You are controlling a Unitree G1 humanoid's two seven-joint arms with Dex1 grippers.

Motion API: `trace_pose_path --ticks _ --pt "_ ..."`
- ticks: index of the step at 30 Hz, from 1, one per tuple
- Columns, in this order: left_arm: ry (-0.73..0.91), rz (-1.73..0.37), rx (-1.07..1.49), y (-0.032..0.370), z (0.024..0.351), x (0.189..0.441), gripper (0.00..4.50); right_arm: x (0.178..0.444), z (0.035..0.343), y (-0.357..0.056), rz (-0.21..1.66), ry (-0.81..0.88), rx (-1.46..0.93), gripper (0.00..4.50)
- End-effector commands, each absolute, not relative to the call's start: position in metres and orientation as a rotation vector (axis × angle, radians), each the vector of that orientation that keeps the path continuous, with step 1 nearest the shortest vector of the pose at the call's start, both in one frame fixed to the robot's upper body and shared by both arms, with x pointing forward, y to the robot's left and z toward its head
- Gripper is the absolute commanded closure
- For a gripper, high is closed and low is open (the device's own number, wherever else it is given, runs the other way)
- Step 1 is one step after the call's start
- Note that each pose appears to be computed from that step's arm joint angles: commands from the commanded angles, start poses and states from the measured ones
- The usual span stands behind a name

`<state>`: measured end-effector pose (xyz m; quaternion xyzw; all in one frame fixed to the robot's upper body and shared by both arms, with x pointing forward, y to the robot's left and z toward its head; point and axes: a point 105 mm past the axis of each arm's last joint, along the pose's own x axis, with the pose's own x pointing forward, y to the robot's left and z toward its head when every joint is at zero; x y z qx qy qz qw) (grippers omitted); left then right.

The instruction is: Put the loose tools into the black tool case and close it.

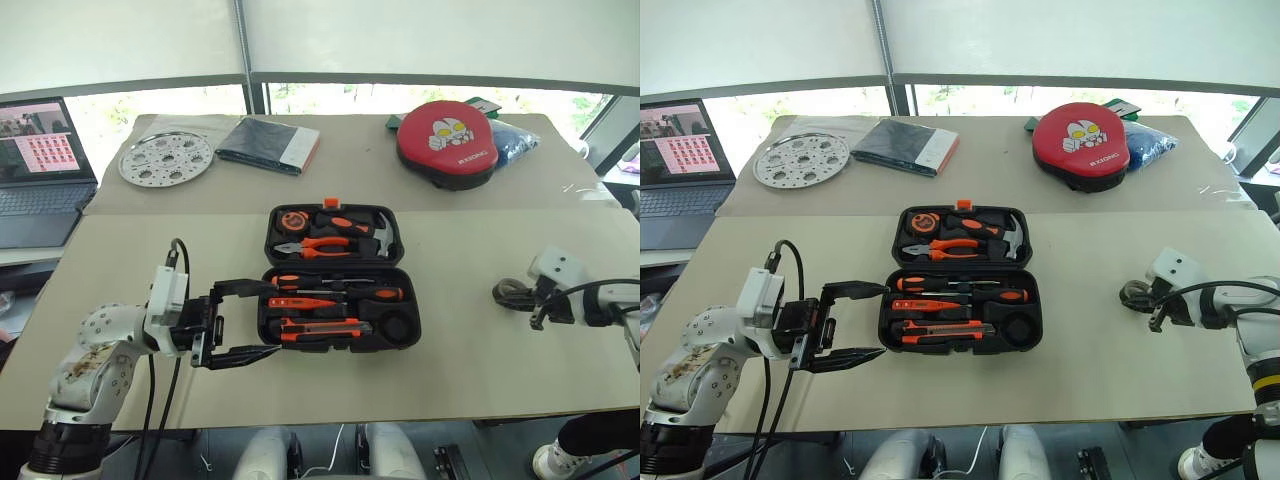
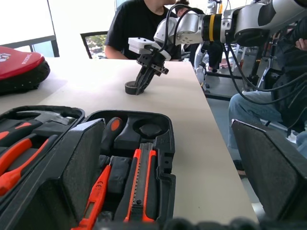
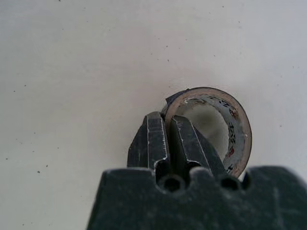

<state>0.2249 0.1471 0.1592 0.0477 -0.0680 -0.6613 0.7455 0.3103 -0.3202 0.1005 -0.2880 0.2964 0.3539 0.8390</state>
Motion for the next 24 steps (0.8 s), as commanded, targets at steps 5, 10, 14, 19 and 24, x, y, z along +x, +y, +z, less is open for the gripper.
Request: trace_pose_path --ticks 5,10,14,19,24 --pt "-0.155 -1.401 0.155 0.163 0.152 0.221 0.00 0.276 0.167 -0.208 1.241 0.417 -0.442 4.47" --pt "-0.116 -1.367 0.149 0.172 0.142 0.218 0.00 0.256 0.158 -0.155 1.340 0.431 -0.420 4.47" --pt "-0.099 -1.349 0.145 0.174 0.139 0.216 0.00 0.253 0.149 -0.138 1.339 0.448 -0.411 4.47" --pt "-0.082 -1.326 0.149 0.177 0.137 0.216 0.00 0.251 0.127 -0.133 1.334 0.514 -0.443 4.47" --pt "-0.078 -1.316 0.162 0.177 0.137 0.216 0.00 0.254 0.113 -0.141 1.279 0.583 -0.513 4.47"
